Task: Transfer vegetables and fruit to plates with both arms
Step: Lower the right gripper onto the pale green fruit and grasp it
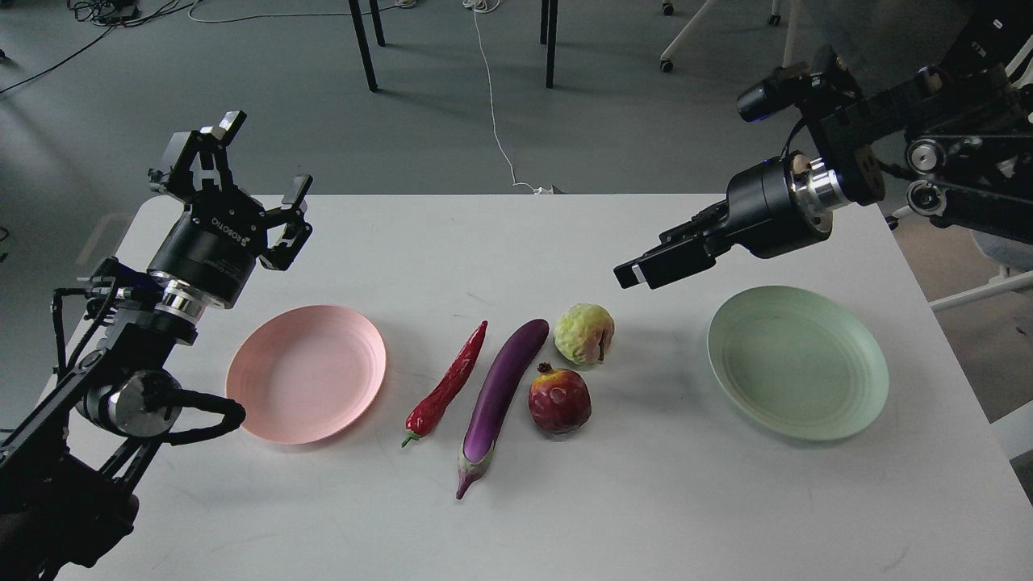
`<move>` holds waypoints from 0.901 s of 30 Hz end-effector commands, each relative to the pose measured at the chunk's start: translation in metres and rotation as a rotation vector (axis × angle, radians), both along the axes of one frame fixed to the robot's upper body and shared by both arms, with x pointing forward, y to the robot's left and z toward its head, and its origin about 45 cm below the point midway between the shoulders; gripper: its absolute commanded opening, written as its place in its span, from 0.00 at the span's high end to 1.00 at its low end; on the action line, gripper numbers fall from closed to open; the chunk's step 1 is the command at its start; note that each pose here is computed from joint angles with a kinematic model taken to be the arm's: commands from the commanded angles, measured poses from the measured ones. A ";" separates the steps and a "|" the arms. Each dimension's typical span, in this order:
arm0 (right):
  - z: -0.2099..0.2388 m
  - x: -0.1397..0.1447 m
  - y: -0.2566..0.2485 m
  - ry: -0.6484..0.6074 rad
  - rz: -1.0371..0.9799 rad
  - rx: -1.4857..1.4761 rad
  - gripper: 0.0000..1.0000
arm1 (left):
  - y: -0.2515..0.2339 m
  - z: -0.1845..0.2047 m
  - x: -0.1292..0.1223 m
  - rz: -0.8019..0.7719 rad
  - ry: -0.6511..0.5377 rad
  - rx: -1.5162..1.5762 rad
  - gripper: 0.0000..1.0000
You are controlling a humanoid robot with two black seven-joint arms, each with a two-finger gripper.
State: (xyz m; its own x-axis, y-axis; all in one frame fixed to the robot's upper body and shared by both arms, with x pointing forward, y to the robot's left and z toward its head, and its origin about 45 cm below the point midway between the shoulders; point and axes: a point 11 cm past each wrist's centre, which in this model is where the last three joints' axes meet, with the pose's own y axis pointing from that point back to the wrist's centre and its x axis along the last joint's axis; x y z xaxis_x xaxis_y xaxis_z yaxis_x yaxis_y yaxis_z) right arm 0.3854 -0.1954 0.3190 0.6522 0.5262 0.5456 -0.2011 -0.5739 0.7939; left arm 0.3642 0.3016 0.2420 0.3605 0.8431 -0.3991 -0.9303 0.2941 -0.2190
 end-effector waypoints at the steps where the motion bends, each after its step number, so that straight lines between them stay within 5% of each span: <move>1: -0.014 0.007 0.011 -0.036 0.055 -0.074 0.02 | 0.000 0.000 0.000 0.002 -0.004 -0.003 0.01; 27: -0.114 0.032 0.057 -0.173 0.145 -0.086 0.02 | 0.001 0.000 -0.002 -0.002 -0.004 -0.005 0.01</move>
State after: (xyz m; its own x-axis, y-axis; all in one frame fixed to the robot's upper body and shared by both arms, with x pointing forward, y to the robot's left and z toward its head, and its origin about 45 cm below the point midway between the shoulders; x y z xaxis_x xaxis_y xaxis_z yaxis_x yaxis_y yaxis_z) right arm 0.4171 -0.1418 0.2093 0.4712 0.6527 0.5933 -0.2605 -0.5396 0.8006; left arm 0.3629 0.3029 0.2420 0.3617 0.8420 -0.4002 -0.9295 0.2928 -0.2243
